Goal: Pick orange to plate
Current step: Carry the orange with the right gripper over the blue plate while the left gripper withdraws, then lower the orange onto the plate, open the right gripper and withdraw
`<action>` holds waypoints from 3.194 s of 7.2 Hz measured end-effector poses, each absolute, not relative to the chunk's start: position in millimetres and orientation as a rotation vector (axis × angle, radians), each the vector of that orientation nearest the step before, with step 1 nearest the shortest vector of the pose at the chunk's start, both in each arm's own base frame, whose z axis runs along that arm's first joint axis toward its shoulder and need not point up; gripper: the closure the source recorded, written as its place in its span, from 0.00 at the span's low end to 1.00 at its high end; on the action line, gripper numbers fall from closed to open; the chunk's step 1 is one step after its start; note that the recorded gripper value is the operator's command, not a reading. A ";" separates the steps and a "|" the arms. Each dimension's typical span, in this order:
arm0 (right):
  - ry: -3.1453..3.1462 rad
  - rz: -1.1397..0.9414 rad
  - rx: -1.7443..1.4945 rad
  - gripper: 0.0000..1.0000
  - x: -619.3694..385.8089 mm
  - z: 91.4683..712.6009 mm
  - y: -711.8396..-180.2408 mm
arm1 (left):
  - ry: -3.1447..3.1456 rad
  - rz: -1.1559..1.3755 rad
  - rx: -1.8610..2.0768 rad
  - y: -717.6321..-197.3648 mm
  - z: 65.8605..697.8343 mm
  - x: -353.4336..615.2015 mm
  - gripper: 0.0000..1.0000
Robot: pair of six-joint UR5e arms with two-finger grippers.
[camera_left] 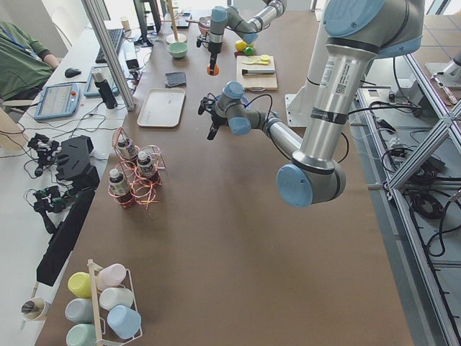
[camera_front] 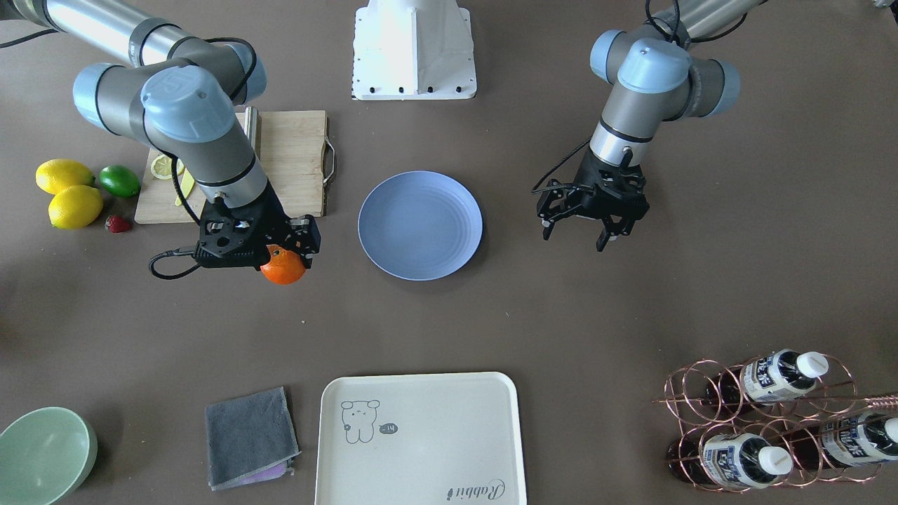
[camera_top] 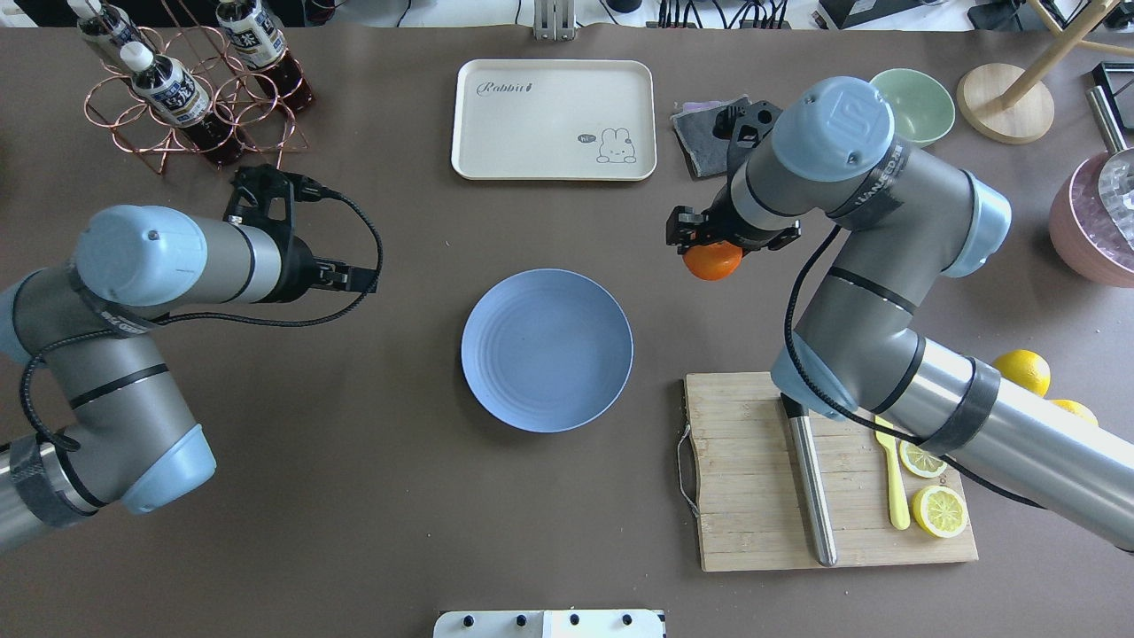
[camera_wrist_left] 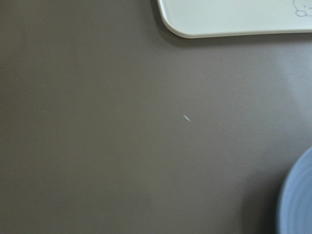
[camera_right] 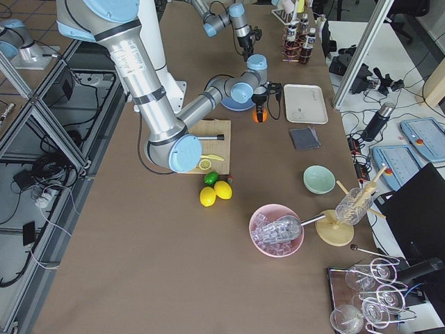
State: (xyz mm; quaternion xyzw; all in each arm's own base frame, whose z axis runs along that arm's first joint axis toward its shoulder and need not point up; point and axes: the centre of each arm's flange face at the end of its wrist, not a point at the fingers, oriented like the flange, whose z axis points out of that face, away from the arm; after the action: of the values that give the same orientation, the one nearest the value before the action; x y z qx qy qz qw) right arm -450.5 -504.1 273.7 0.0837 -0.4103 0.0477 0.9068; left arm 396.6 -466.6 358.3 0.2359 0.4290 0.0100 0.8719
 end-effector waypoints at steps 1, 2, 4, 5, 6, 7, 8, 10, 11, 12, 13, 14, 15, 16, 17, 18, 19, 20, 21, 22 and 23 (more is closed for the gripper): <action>-0.846 0.087 0.175 1.00 -479.6 248.0 -483.2 | 0.877 0.002 0.517 -473.9 377.3 367.7 0.02; -0.846 0.076 0.173 1.00 -506.1 225.1 -462.6 | 0.848 -0.027 0.536 -480.1 398.2 346.8 0.02; -0.851 0.061 0.170 1.00 -553.1 193.6 -425.8 | 0.771 -0.080 0.556 -479.3 444.0 315.1 0.02; -0.844 0.053 0.171 1.00 -573.6 187.8 -416.8 | 0.754 -0.098 0.545 -476.2 463.7 296.4 0.02; -0.831 0.045 0.170 1.00 -590.2 188.8 -413.1 | 0.758 -0.115 0.508 -477.5 478.7 272.0 0.02; -0.824 0.039 0.174 1.00 -601.3 191.2 -411.0 | 0.776 -0.133 0.457 -482.0 491.5 240.9 0.02; -0.826 0.036 0.179 1.00 -609.5 191.1 -411.3 | 0.781 -0.133 0.428 -484.4 504.7 207.7 0.02; -0.820 0.033 0.182 0.75 -625.4 190.8 -413.3 | 0.750 -0.074 0.438 -487.3 525.6 158.0 0.02; -0.819 0.032 0.187 0.43 -631.3 193.4 -413.8 | 0.741 -0.063 0.440 -487.4 531.7 145.9 0.02; -0.817 0.032 0.190 0.00 -635.5 196.3 -414.0 | 0.736 -0.062 0.437 -485.9 536.3 139.0 0.02; -0.814 0.034 0.194 0.00 -637.5 197.6 -414.2 | 0.734 -0.063 0.434 -484.2 539.4 134.9 0.02; -0.814 0.039 0.203 0.00 -638.7 196.0 -414.5 | 0.733 -0.064 0.431 -482.2 541.4 132.5 0.02; -0.817 0.044 0.210 0.00 -638.3 189.8 -415.7 | 0.735 -0.063 0.429 -481.0 542.5 131.8 0.02; -0.818 0.052 0.211 0.00 -633.6 180.6 -418.5 | 0.743 -0.060 0.423 -480.0 542.3 131.9 0.02; -0.810 0.064 0.203 0.00 -616.9 164.3 -422.3 | 0.761 -0.057 0.412 -479.0 541.3 129.1 0.02; -0.799 0.076 0.182 0.00 -586.6 142.5 -423.5 | 0.784 -0.045 0.407 -479.2 540.3 117.3 0.02; -0.787 0.090 0.155 0.00 -547.9 124.1 -424.8 | 0.786 -0.014 0.419 -476.4 545.7 93.7 0.02; -0.771 0.115 0.127 0.00 -502.5 117.6 -432.7 | 0.759 0.025 0.436 -467.7 560.5 61.8 0.02; -0.756 0.124 0.102 0.00 -446.7 130.8 -449.8 | 0.726 0.060 0.441 -460.5 574.8 29.0 0.02; -0.747 0.106 0.086 0.00 -389.3 158.1 -471.1 | 0.688 0.085 0.432 -455.8 586.8 -6.8 0.02; -0.729 0.081 0.073 0.00 -333.1 197.6 -494.1 | 0.646 0.111 0.412 -452.3 595.3 -41.7 0.02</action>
State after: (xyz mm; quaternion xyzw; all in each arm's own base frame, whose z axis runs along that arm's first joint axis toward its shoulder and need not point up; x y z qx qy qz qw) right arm -333.1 -494.1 197.6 0.0357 -0.3562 0.0398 0.9329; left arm -41.7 -452.3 595.3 0.2009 0.3152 0.0542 0.9259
